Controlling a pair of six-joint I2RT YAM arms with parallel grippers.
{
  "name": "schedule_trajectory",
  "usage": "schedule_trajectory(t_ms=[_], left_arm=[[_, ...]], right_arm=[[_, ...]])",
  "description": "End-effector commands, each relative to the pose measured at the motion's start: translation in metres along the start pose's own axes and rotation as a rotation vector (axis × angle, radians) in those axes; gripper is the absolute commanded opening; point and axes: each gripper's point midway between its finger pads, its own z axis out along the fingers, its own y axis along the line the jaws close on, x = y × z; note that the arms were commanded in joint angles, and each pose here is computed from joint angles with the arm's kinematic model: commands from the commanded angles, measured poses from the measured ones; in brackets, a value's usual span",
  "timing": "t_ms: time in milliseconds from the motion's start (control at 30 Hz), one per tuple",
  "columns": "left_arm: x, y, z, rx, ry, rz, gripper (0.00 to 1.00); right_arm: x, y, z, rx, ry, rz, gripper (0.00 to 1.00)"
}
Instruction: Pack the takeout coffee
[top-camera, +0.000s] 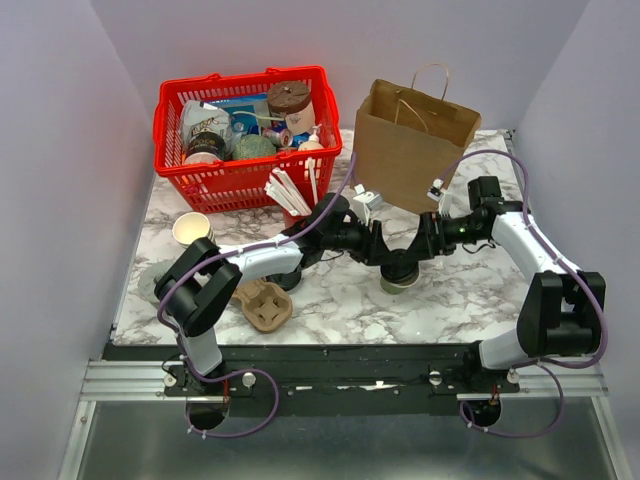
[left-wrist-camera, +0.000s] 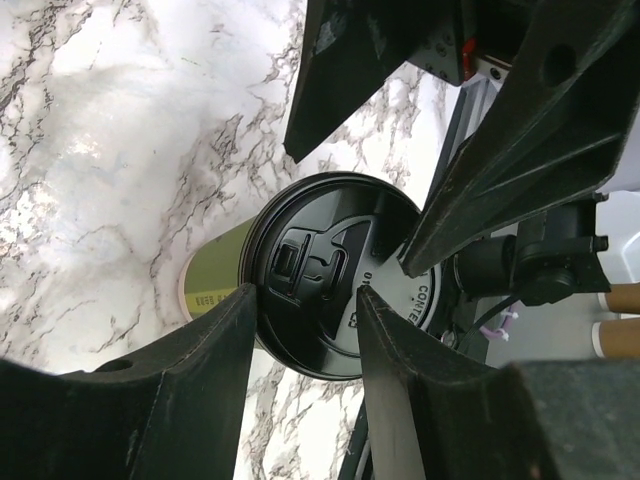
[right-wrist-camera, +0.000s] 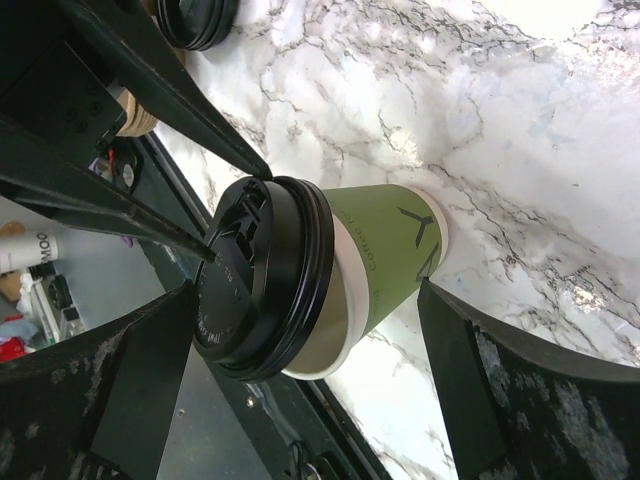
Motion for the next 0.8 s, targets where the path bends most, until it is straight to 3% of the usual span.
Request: schedule_trajectory(t_ms=[0,767], left_arm=[[-0.015,-0.007,-0.002,-0.002,-0.034,0.044,0.52],[-0.027,-0.019,-0.006,0.032,-0.055,0.056,0.5]], right_arm=[[0.002,0.005,-0.004,0.008,-0.001,0.012,1.0],[0.013,0.007,-0.006,-0.008,0.053,0.022,1.0]])
